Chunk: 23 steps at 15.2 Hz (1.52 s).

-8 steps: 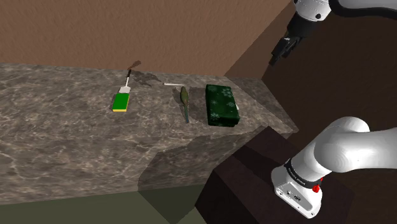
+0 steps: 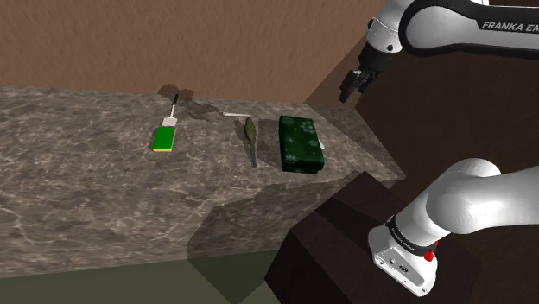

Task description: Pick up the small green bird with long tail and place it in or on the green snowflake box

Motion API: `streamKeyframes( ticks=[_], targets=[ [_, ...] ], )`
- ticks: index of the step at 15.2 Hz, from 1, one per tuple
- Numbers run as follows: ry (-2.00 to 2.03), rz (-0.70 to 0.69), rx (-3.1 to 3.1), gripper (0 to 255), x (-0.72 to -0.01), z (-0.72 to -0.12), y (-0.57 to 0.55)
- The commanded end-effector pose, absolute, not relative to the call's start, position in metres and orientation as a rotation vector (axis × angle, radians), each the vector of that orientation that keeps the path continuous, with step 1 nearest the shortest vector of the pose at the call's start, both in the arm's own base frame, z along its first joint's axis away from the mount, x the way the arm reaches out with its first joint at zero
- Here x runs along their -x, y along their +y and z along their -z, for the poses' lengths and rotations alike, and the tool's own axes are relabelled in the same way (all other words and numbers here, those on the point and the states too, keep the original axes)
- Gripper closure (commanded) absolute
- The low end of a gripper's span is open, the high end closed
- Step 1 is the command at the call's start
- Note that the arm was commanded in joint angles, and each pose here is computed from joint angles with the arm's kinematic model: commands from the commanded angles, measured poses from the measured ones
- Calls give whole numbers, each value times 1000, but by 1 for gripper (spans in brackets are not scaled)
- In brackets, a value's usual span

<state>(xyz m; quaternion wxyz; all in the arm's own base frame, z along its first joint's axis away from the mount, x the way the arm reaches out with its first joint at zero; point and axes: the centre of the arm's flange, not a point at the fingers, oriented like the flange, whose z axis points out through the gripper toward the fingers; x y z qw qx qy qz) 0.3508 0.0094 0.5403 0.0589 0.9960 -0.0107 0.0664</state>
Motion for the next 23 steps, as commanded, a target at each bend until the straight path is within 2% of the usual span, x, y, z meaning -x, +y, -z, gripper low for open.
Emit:
streamKeyframes(
  ticks=[1, 23],
  targets=[
    [-61, -211, -3016, 0, -366, -523, 22],
    [-360, -270, -2980, 0, -542, -303, 93]
  ],
)
